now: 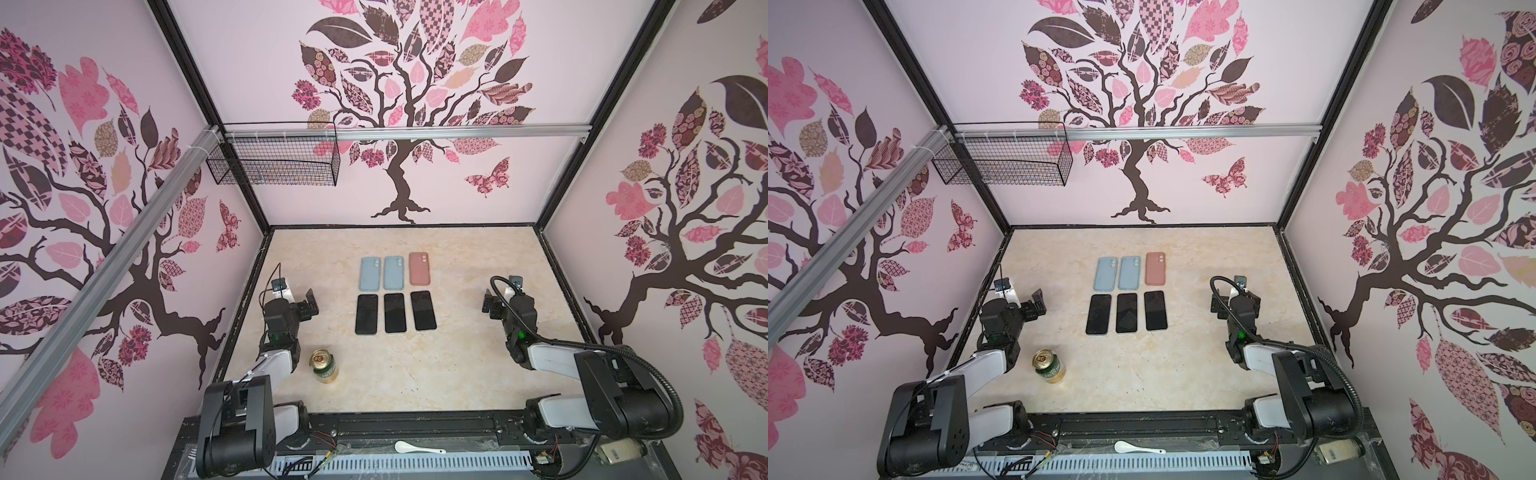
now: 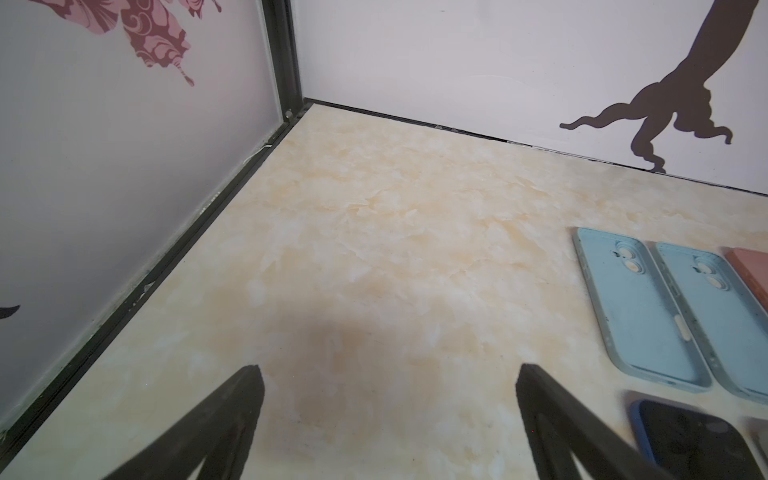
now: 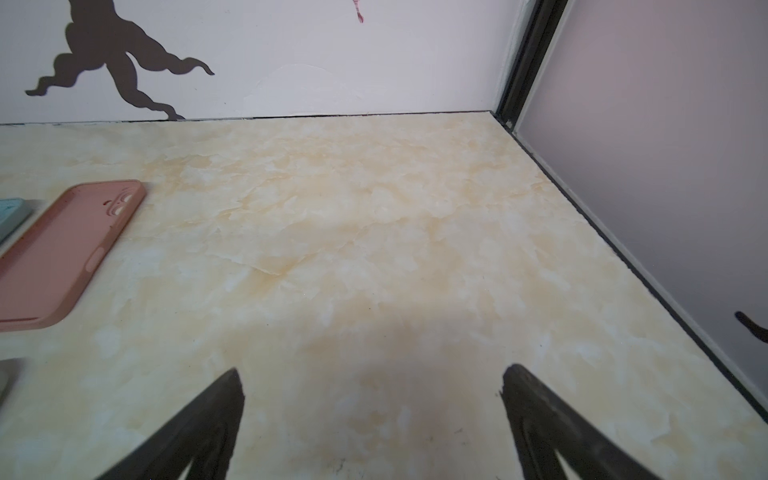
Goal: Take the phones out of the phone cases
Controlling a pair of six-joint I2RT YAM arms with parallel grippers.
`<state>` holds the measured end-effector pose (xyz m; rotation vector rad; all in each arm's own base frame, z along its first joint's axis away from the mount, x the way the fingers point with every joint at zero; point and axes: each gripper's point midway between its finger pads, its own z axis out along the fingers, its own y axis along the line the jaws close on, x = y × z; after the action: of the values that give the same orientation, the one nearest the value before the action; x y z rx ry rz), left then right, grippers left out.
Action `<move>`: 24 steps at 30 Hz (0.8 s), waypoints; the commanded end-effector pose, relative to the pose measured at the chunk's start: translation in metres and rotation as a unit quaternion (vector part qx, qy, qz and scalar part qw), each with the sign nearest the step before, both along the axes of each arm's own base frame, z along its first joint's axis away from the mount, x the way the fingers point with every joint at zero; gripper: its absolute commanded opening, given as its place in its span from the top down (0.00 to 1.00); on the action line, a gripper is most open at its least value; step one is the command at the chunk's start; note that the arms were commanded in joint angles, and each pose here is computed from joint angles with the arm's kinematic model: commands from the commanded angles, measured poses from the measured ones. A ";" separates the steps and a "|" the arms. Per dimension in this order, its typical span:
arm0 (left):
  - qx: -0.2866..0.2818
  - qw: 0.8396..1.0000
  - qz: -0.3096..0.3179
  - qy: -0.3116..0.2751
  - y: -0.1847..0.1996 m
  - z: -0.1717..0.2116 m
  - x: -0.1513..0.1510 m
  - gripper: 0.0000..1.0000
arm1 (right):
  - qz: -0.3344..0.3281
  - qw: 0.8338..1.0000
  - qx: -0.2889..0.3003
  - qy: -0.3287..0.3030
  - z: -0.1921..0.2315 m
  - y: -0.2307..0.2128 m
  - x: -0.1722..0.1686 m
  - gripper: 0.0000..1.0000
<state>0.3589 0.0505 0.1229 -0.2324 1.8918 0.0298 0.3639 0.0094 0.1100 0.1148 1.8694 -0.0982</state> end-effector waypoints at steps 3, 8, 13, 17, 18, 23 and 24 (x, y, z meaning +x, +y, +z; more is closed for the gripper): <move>-0.005 0.998 -0.040 -0.050 -0.010 0.011 0.011 0.02 | 0.040 0.998 0.015 -0.052 0.023 0.010 0.009 0.00; -0.012 0.996 -0.071 -0.057 -0.019 0.003 0.023 0.02 | 0.055 0.996 0.011 -0.067 0.024 0.008 0.010 0.00; 0.010 0.996 -0.080 -0.033 -0.030 -0.010 0.034 0.02 | 0.020 0.994 0.064 -0.088 0.014 -0.021 0.008 0.00; 0.073 0.995 -0.038 -0.058 -0.037 -0.013 0.029 0.02 | 0.050 0.993 0.058 -0.095 0.011 -0.012 0.007 0.00; 0.077 0.995 -0.036 -0.046 -0.038 -0.016 0.030 0.02 | 0.051 0.993 0.058 -0.093 0.011 -0.011 0.007 0.01; 0.036 0.999 -0.028 -0.005 -0.021 -0.024 0.043 0.02 | 0.058 0.995 0.056 -0.053 0.001 -0.009 0.023 0.00; 0.033 0.999 -0.028 -0.001 -0.021 -0.025 0.042 0.02 | 0.060 0.995 0.058 -0.052 0.001 -0.008 0.022 0.00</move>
<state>0.3968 0.0179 0.0964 -0.0934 1.8764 0.0545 0.3750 -0.0039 0.1038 0.1067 1.7818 0.0661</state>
